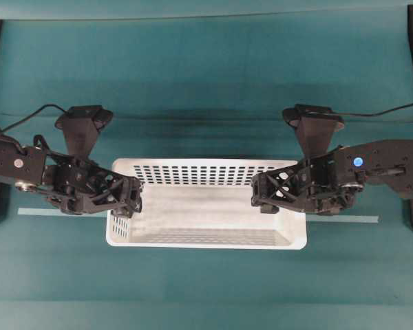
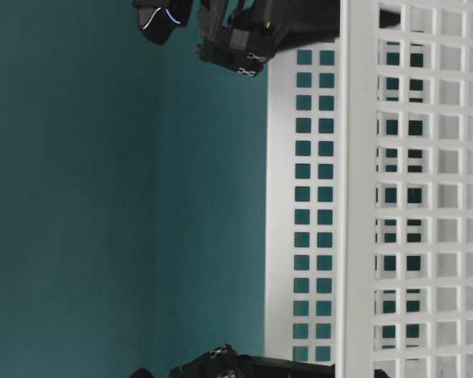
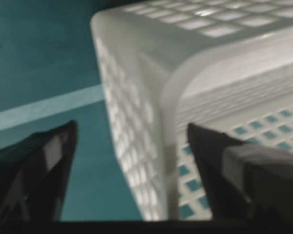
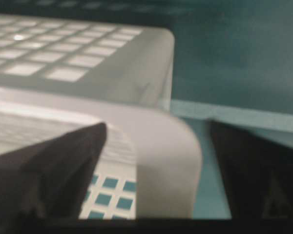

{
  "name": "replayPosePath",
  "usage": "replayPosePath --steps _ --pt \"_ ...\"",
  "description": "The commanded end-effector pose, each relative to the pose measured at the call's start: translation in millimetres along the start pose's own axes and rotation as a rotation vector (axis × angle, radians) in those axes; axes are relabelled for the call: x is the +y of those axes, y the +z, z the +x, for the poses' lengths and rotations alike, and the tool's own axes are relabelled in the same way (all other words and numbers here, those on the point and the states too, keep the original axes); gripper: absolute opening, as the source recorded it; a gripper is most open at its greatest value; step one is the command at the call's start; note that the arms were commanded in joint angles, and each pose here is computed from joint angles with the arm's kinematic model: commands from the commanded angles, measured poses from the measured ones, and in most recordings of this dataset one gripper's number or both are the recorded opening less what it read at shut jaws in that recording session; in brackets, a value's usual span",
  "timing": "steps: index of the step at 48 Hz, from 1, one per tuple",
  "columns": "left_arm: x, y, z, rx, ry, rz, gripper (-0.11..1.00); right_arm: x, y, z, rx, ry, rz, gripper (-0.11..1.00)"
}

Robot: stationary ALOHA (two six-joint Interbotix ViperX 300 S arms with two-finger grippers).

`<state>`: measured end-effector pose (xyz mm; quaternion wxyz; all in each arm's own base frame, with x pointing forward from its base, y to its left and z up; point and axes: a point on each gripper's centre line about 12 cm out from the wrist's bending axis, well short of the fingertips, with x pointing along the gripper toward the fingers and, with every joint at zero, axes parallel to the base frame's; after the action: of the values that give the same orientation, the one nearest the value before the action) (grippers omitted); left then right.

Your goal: Lift the white basket with both hands.

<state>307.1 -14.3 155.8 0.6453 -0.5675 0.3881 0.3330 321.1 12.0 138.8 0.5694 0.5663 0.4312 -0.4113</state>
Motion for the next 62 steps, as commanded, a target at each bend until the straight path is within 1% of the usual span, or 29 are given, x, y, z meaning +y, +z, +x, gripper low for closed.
replayPosePath --steps 1,8,17,29,35,37,39,42,45,48,51,54,55,59,62 --pt "-4 0 -3 -0.003 -0.018 0.005 0.91 1 1 3 -0.004 -0.002 -0.005 0.97" --pt "-4 0 -5 -0.003 -0.023 0.01 0.86 0 0 1 -0.004 -0.002 -0.005 0.96" --pt "-7 1 -22 -0.008 -0.073 0.01 0.87 2 1 -18 -0.004 0.034 -0.002 0.96" --pt "-4 1 -53 -0.017 -0.166 0.01 0.87 -5 1 -46 -0.004 0.031 -0.007 0.96" --pt "-2 1 -72 -0.023 -0.224 0.014 0.87 -5 1 -63 -0.006 0.075 -0.018 0.96" --pt "0 1 -78 -0.026 -0.246 0.02 0.87 -4 1 -70 -0.009 0.1 -0.029 0.96" --pt "1 1 -85 -0.031 -0.271 0.038 0.87 -2 2 -79 -0.02 0.13 -0.049 0.96" --pt "1 1 -97 -0.044 -0.318 0.092 0.87 -1 4 -92 -0.044 0.174 -0.086 0.95" --pt "1 1 -108 -0.06 -0.357 0.144 0.87 1 8 -108 -0.077 0.232 -0.123 0.96" --pt "1 2 -120 -0.076 -0.392 0.18 0.87 3 12 -120 -0.112 0.284 -0.161 0.96" --pt "3 4 -129 -0.09 -0.422 0.194 0.87 4 14 -130 -0.144 0.339 -0.206 0.95" --pt "6 7 -141 -0.111 -0.463 0.198 0.87 3 15 -140 -0.172 0.4 -0.251 0.95" --pt "7 8 -145 -0.118 -0.476 0.197 0.87 3 15 -143 -0.184 0.432 -0.274 0.95" --pt "11 10 -156 -0.142 -0.519 0.204 0.87 5 14 -155 -0.214 0.537 -0.331 0.95" --pt "13 11 -168 -0.164 -0.563 0.224 0.87 6 13 -163 -0.239 0.618 -0.38 0.95"
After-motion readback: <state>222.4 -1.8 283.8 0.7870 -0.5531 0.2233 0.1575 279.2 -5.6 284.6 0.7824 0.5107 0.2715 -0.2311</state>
